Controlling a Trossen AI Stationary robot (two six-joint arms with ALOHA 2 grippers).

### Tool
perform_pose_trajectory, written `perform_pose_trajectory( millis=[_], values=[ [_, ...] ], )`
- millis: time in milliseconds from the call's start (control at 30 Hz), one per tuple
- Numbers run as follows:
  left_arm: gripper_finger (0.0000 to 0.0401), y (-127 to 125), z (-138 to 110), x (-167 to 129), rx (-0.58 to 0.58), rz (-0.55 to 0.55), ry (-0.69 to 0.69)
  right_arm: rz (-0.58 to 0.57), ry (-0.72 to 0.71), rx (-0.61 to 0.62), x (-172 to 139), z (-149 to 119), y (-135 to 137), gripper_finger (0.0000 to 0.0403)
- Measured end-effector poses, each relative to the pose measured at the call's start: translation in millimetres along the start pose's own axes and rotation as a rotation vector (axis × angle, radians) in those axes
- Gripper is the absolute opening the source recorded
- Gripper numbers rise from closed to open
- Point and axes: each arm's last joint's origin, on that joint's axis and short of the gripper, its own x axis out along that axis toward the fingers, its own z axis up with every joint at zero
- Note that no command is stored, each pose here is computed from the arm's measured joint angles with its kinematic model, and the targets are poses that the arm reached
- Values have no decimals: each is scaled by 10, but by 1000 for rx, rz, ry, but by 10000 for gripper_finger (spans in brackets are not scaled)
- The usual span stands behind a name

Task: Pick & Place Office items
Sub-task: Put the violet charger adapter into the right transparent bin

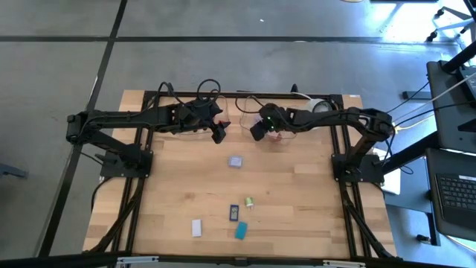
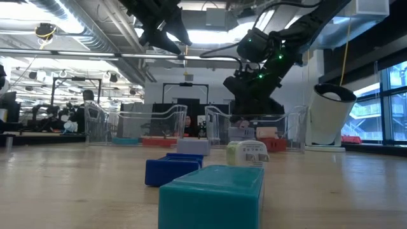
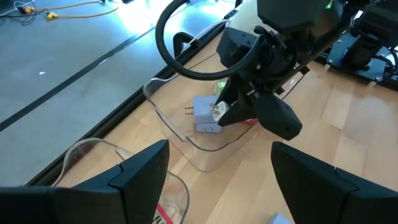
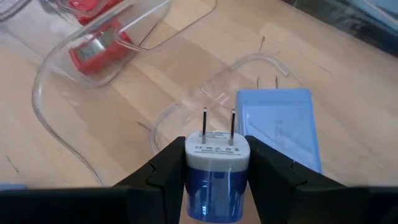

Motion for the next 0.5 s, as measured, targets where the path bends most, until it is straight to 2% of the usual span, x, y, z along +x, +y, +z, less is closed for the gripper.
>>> perform_pose_trajectory(
  millis=[500],
  values=[
    [278, 0, 0, 0, 0, 0, 0, -6, 8, -169, 67, -27, 0, 146]
  ],
)
